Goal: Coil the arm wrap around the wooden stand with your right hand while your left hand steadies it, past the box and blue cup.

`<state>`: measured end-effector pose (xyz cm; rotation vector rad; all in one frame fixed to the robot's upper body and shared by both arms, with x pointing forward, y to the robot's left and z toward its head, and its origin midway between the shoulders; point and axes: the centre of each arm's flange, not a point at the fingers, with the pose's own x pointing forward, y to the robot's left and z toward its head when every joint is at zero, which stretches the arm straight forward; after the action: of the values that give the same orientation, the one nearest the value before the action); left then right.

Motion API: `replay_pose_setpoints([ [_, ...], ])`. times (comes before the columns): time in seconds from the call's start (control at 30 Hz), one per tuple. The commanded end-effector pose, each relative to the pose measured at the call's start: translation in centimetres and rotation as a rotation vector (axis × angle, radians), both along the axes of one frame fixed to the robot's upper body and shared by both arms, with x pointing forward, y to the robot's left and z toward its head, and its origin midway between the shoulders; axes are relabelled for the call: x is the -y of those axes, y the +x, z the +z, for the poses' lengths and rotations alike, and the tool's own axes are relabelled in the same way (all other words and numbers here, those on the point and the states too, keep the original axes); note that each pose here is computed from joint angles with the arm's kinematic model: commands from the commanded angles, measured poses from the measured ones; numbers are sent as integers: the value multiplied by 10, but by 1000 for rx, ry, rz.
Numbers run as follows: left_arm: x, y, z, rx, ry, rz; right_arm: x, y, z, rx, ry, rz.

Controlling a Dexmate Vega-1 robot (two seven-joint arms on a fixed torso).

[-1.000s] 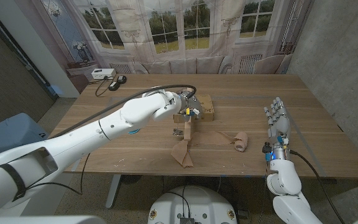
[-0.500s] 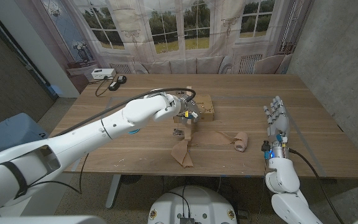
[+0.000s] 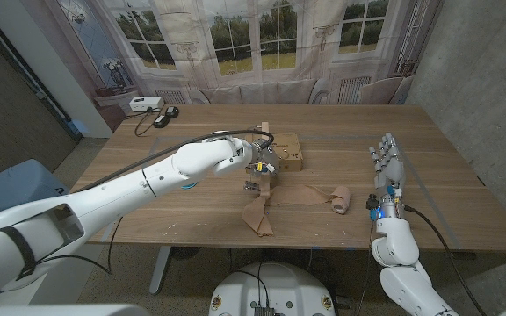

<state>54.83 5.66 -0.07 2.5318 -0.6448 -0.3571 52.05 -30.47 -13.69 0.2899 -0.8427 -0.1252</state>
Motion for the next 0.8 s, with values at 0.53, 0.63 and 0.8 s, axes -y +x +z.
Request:
replay_pose_setpoints([
  [0.53,-17,19,-20,87,-36,-250,-3,-1,8,-2,-12,-28],
  [0.63,-16,17,-19,111,-35,-263,-2,-1,9,-1,-14,-29],
  [0.8,-15,11,-15,163,-58,-320,-1,-2,10,1,-17,-29],
])
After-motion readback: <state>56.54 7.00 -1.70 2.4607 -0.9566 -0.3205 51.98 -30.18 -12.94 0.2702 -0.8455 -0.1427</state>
